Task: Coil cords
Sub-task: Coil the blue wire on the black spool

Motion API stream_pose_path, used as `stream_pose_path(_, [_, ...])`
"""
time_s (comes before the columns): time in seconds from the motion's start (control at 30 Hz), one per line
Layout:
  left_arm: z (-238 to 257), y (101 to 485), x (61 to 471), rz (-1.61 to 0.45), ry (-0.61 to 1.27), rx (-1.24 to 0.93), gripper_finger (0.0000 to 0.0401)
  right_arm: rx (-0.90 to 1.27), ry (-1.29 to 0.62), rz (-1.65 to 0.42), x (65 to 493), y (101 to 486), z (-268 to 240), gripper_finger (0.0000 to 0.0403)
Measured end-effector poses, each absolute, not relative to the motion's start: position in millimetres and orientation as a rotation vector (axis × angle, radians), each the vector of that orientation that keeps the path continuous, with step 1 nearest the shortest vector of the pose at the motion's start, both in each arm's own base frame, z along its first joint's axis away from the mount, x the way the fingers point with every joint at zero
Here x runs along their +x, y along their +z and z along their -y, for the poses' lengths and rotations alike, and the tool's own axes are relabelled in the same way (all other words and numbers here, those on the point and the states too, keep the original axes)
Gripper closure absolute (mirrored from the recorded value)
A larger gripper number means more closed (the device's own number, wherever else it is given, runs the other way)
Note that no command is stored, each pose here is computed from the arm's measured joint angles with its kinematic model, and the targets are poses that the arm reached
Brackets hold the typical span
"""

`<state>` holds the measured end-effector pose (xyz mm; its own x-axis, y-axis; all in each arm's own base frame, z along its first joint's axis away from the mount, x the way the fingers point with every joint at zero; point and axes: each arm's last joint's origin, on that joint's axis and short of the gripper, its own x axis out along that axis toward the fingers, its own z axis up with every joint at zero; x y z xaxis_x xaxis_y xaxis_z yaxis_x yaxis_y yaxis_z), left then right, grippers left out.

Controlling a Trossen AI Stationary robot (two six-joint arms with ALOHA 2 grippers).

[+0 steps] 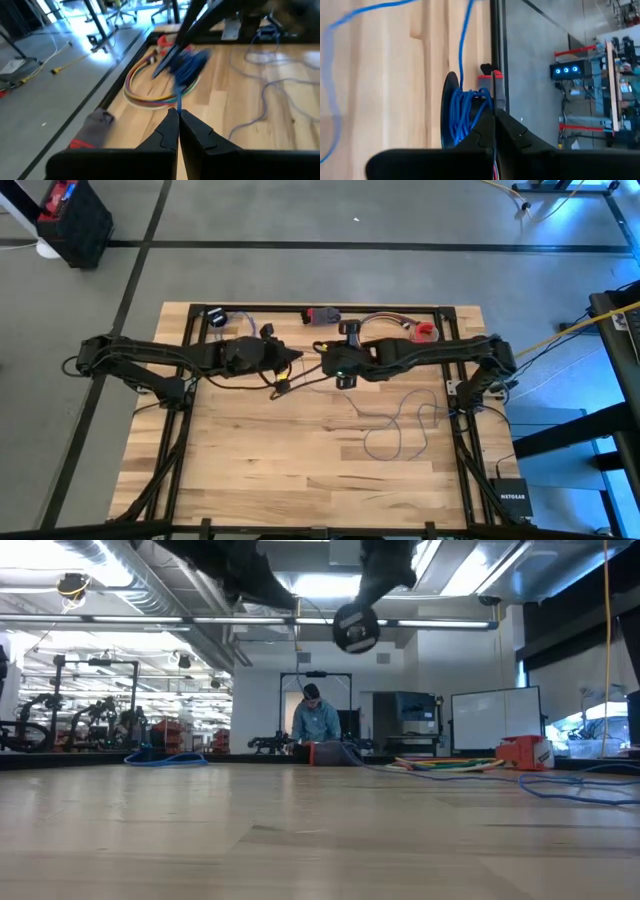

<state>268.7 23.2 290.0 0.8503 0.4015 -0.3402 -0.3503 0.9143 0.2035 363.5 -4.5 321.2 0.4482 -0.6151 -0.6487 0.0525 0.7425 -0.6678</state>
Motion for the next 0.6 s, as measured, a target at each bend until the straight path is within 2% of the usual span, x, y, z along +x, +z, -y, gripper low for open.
stream_pose_path(0.2, [-16, 298, 272, -0.291, 0.376, 0.128, 0.0400, -0.589, -0.496, -0.963, 379, 316, 17, 0.0400])
stream_pose_path(0.6, [-13, 302, 276, -0.247, 0.315, 0.119, 0.0399, -0.481, -0.436, -0.568, 397, 352, 18, 0.0400])
